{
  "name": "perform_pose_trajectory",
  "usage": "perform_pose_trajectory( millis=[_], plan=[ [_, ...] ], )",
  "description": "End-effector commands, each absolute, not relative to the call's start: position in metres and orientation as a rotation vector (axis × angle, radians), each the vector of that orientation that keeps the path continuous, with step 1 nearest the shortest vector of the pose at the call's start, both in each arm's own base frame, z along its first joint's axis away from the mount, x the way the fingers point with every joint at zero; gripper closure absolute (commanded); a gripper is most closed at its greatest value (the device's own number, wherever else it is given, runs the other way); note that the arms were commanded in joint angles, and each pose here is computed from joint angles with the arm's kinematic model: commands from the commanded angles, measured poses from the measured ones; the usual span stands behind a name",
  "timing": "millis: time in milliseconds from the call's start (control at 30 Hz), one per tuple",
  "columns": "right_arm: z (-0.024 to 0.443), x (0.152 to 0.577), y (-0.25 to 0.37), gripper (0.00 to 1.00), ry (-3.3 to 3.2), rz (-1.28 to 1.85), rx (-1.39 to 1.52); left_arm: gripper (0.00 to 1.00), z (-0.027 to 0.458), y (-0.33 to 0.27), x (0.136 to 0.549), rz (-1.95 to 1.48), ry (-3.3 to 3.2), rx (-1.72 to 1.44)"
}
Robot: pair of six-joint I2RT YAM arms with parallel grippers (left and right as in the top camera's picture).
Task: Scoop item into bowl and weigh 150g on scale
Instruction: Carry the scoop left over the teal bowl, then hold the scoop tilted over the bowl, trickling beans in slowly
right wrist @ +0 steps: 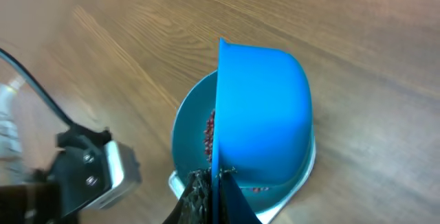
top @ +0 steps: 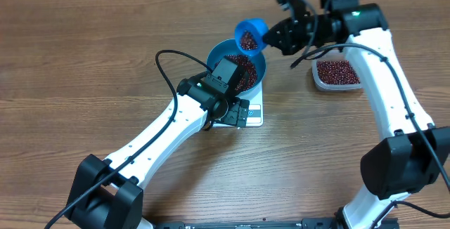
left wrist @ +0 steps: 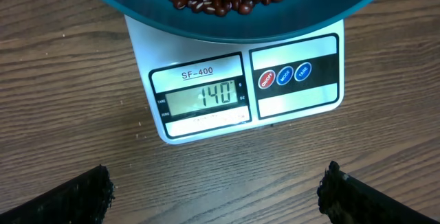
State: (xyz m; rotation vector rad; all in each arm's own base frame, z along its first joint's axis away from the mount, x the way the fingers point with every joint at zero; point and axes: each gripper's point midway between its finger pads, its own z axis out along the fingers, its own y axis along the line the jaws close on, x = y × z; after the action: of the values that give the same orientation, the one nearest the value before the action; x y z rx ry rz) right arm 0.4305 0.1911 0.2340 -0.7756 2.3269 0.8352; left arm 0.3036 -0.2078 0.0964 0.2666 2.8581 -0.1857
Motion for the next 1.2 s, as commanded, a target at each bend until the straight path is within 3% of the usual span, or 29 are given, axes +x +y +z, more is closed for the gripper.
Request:
perform_pose_trajectory(
  millis=[0, 300, 1167],
  plan=[
    [0.235, 0.443, 0.195, 0.96, 2.264, 0.553, -0.926, 0.01, 0.098, -0.212, 0.305, -0.197, 2.853, 0.255],
    [0.235, 0.457, 0.210, 0.96, 2.177, 0.257, -1.052, 0.00, 0.098, -0.212, 0.305, -0.197, 2.853, 0.256],
    [0.233, 0.447, 0.218, 0.96, 2.183, 0.334, -1.077, 0.00, 0.098, -0.212, 0.305, -0.197, 2.853, 0.255]
  ],
)
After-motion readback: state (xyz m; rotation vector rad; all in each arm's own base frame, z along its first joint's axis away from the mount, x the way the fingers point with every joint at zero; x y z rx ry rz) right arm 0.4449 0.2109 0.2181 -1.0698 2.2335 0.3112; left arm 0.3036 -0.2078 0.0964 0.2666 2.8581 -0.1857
